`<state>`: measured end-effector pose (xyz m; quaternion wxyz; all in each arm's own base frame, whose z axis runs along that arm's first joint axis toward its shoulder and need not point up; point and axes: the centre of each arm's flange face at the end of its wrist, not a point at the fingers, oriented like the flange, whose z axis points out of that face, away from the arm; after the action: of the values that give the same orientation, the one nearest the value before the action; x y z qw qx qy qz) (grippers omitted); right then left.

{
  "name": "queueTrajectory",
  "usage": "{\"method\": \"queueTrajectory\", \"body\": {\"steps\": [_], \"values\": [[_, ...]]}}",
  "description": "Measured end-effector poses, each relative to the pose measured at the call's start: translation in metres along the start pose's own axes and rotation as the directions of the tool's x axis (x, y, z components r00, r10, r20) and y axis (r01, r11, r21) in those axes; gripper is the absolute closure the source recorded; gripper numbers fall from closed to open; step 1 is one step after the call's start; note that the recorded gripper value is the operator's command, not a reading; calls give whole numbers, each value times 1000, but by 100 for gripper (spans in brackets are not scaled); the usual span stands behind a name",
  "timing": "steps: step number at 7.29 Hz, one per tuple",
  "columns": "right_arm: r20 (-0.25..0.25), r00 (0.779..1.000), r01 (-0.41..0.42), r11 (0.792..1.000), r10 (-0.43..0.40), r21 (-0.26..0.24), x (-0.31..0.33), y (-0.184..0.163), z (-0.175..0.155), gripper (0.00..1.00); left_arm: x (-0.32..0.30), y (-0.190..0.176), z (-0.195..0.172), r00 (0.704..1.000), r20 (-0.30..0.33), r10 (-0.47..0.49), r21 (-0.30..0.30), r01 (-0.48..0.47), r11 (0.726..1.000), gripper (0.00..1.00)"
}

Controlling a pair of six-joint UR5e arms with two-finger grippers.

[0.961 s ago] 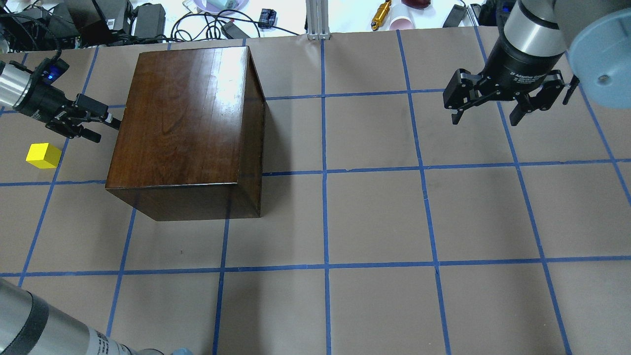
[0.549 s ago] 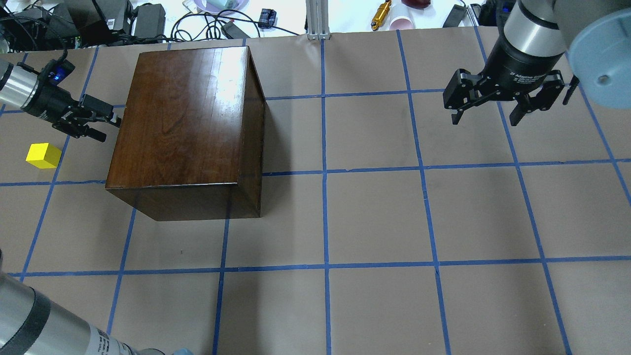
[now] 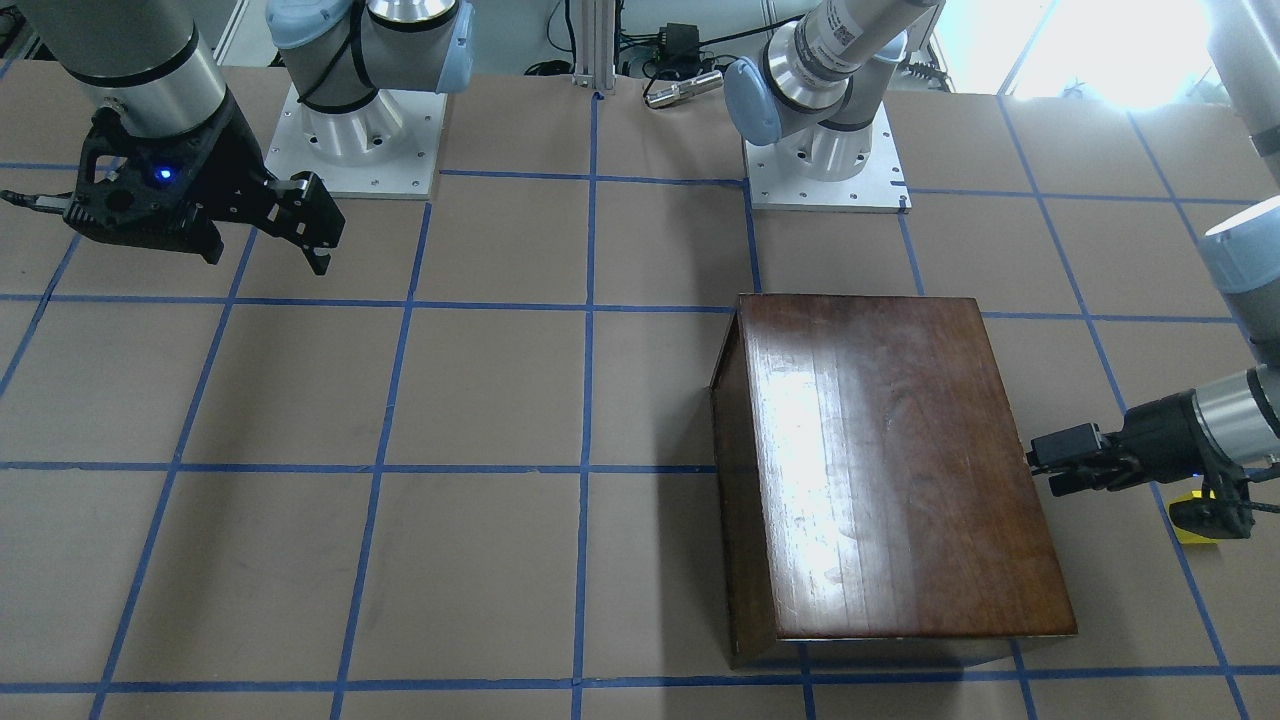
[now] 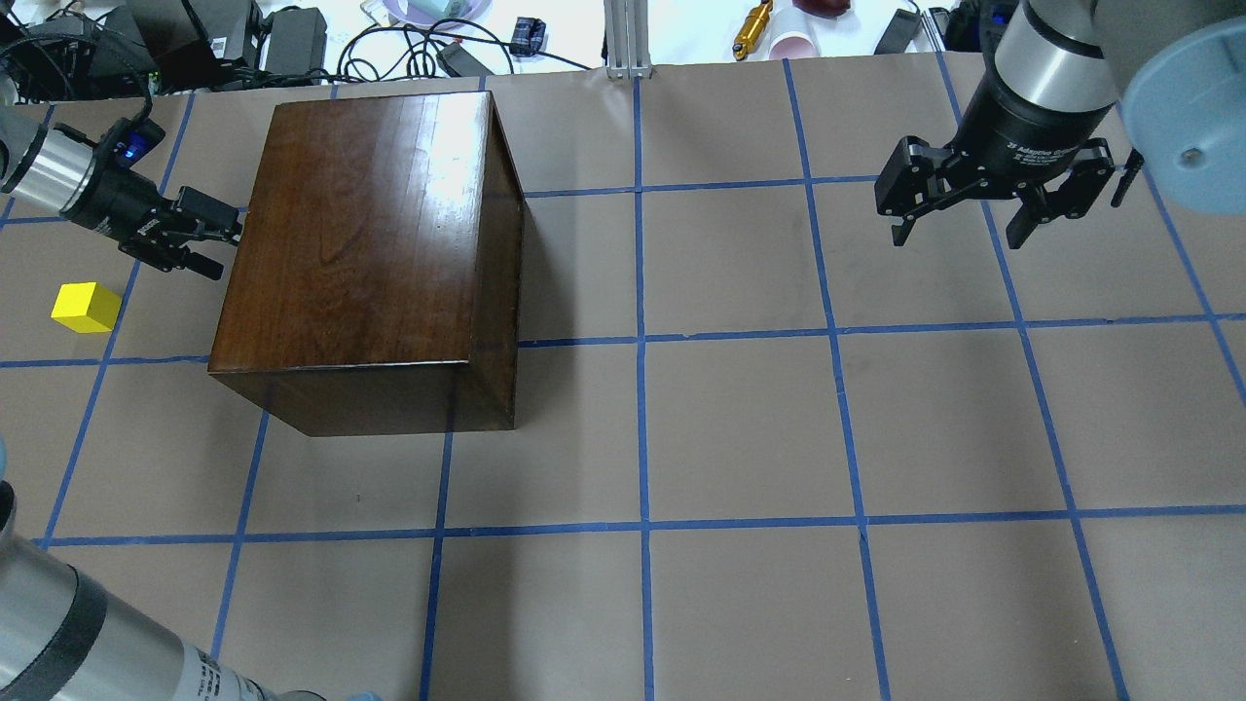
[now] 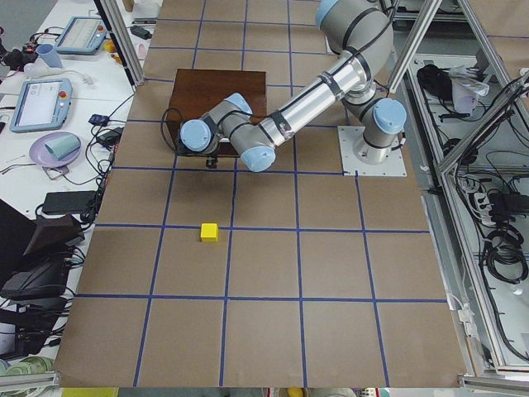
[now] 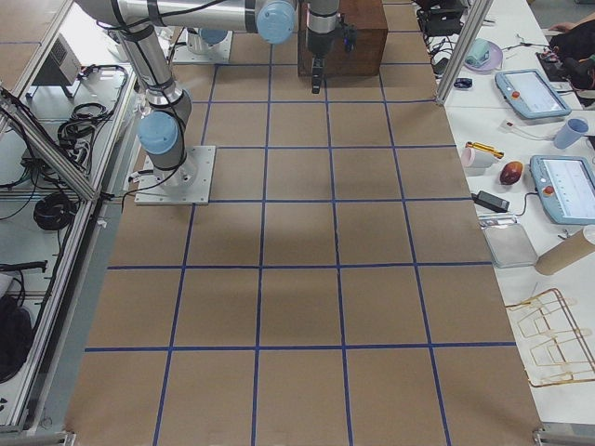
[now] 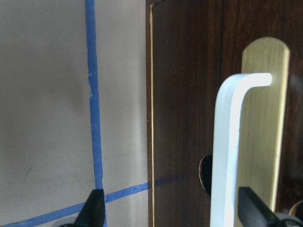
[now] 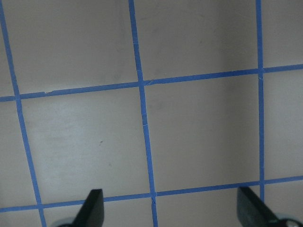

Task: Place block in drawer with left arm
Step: 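Close the left gripper on the white drawer handle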

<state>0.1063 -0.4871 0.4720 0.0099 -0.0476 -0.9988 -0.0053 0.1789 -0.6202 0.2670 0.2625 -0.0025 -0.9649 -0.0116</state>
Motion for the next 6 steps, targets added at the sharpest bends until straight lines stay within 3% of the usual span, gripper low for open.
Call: {"method": "queueTrajectory", "body": {"steps": [2, 6], "values": [[-1, 1000, 0, 1000, 0, 0, 0, 0, 0, 0, 0, -1, -1, 1000, 10, 3, 2, -3, 1000, 28], [0, 1000, 0, 1000, 0, 0, 0, 0, 0, 0, -1, -1, -5, 999, 38, 7, -6, -7, 1000, 28]]}}
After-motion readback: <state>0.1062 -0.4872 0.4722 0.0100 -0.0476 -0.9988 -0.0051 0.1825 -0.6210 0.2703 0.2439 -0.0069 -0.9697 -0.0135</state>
